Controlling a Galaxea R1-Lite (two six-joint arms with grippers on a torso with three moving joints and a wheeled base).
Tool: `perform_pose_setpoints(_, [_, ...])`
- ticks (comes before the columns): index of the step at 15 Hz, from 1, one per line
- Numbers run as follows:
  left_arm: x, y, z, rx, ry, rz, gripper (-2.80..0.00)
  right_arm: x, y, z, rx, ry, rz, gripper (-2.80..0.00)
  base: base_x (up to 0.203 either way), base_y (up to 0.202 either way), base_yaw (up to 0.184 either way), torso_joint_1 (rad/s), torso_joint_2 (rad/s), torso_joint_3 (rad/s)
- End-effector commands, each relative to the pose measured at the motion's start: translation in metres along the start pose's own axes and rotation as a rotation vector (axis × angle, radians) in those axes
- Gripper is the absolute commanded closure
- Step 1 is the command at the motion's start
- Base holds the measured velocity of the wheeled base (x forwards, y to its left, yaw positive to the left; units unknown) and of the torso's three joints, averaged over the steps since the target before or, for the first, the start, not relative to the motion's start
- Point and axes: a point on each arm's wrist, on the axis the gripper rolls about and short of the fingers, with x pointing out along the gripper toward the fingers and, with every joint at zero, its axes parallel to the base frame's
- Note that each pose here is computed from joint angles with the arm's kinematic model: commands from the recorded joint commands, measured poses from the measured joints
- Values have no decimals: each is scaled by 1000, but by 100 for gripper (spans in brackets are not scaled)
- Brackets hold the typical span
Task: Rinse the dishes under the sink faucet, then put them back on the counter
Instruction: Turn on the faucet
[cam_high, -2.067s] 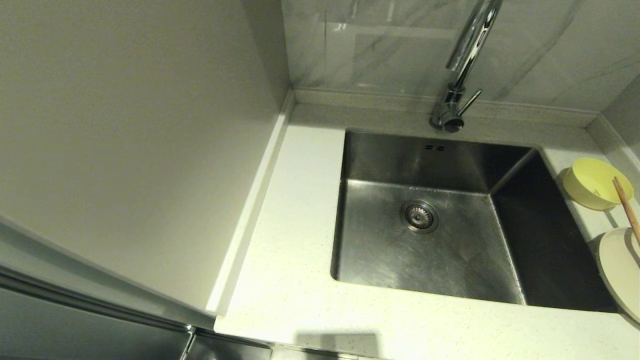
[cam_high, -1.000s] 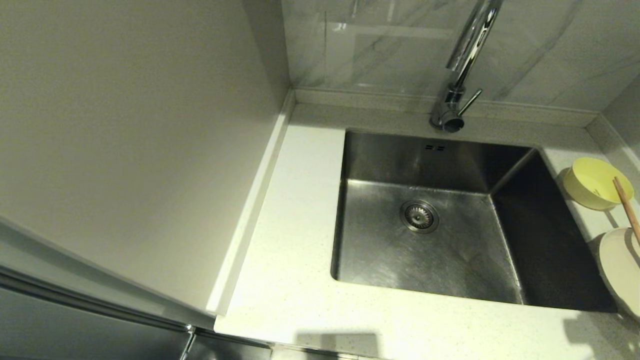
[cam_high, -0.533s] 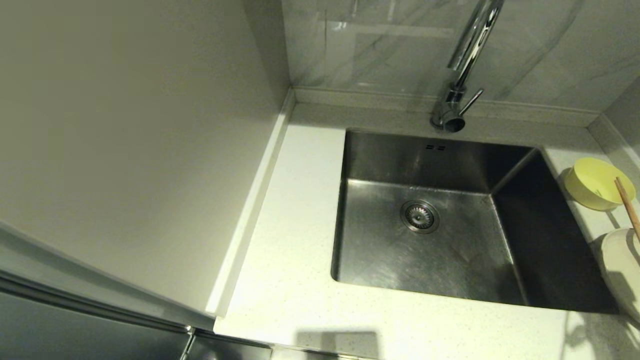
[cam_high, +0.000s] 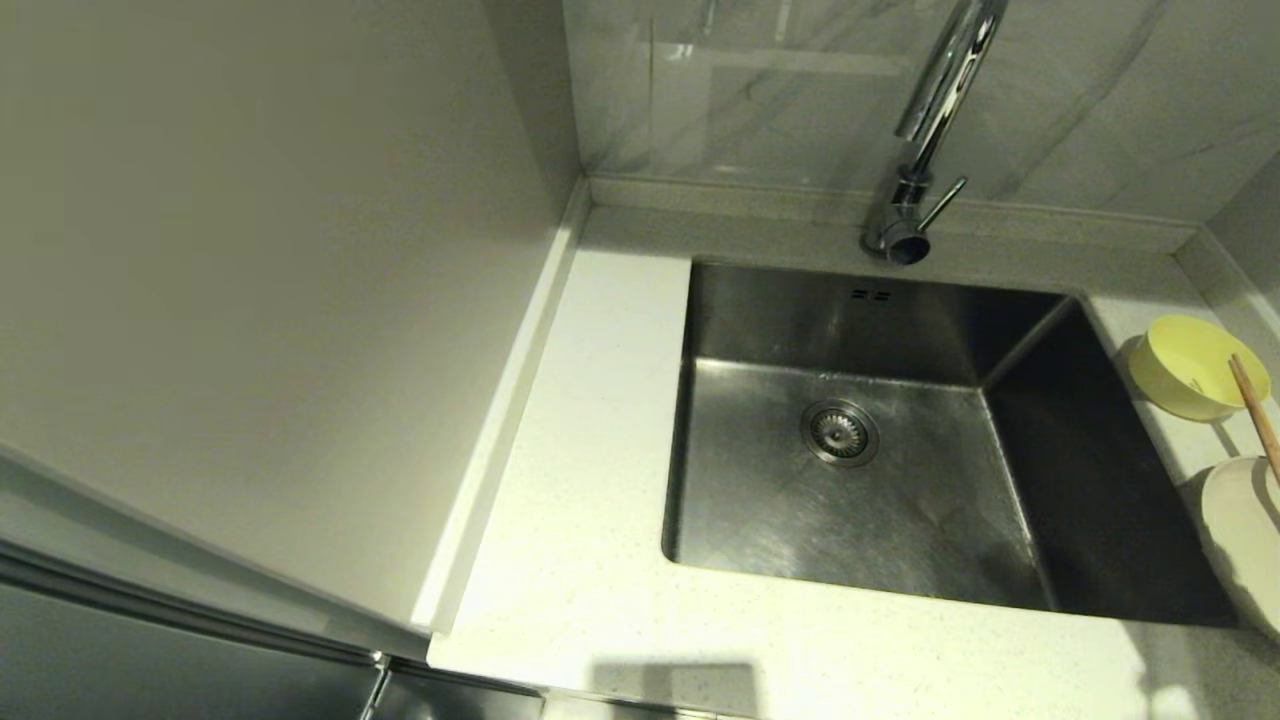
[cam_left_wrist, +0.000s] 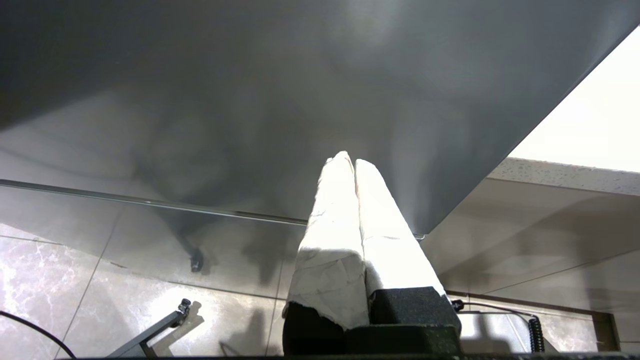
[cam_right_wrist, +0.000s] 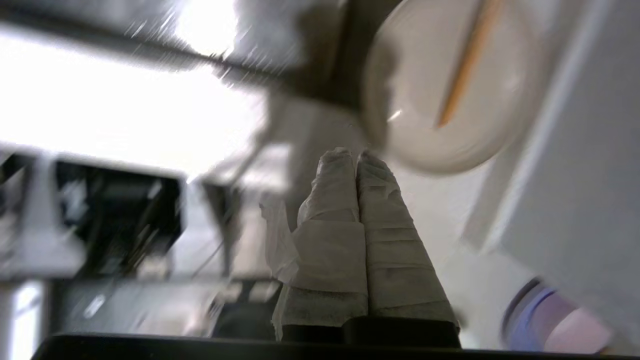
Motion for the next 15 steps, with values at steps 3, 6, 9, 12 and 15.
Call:
perform_pose_setpoints(3, [0, 0, 0, -1, -2, 0, 0, 5, -3, 20, 38, 92, 45, 0, 0, 0, 0, 0, 0, 0])
perform_pose_setpoints(6, [0, 0, 0, -1, -2, 0, 0, 9, -6, 26, 56, 35, -10, 0, 0, 0, 0, 0, 0, 0])
perform_pose_setpoints(9, [0, 0, 0, -1, -2, 0, 0, 9, -16, 49, 73, -148, -192, 0, 0, 0, 0, 0, 0, 0])
perform_pose_setpoints(12, [0, 0, 0, -1, -2, 0, 0, 12, -15, 36, 35, -43, -192, 0, 0, 0, 0, 0, 0, 0])
perform_pose_setpoints(15, [0, 0, 0, -1, -2, 0, 0, 21, -14, 16, 31, 160, -148, 0, 0, 0, 0, 0, 0, 0])
